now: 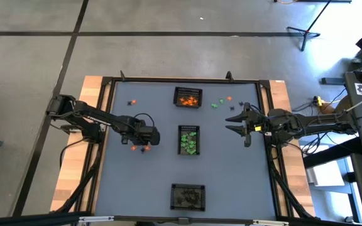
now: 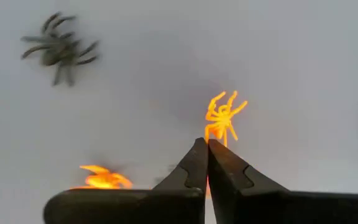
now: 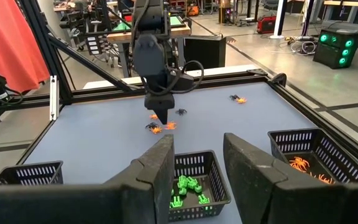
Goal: Sort Halloween decoration
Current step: Put the orange spider toy into the top black bin
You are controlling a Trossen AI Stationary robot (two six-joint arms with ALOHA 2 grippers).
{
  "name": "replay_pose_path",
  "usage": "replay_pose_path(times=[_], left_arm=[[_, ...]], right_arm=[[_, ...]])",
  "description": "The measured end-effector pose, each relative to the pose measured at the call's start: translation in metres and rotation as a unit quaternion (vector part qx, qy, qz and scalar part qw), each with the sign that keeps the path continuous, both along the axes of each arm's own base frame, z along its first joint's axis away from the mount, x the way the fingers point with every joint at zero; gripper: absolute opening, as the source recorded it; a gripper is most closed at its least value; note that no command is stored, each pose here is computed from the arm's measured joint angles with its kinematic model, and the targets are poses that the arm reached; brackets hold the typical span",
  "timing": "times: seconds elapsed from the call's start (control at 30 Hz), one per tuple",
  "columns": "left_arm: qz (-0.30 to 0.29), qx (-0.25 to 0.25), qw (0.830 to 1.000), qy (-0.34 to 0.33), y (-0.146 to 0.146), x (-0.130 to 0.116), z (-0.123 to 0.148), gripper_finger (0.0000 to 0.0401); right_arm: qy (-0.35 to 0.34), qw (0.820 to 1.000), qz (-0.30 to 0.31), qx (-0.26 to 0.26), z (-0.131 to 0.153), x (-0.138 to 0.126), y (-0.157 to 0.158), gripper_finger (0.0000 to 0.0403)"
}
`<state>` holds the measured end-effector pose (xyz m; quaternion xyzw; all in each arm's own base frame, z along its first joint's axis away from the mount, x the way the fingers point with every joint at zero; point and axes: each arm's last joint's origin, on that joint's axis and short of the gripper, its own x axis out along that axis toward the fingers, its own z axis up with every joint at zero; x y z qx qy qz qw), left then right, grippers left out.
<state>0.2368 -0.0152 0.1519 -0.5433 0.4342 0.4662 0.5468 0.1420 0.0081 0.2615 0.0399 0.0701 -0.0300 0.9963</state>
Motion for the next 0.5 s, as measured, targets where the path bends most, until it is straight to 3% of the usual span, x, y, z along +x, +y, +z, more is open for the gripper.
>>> replay_pose_path(times=[0.17, 0.5], left_arm=[[0.001, 0.027, 0.999, -0.025, 0.002, 0.008, 0.014, 0.0000], [-0.059, 0.096, 0.988, -0.106, 0.028, 0.039, 0.058, 0.0000]], right_arm=[[0.000, 1.000, 0.000, 0.000, 0.000, 0.000, 0.000, 0.0137], [0.003, 1.000, 0.000, 0.000, -0.001, 0.000, 0.000, 0.0137]])
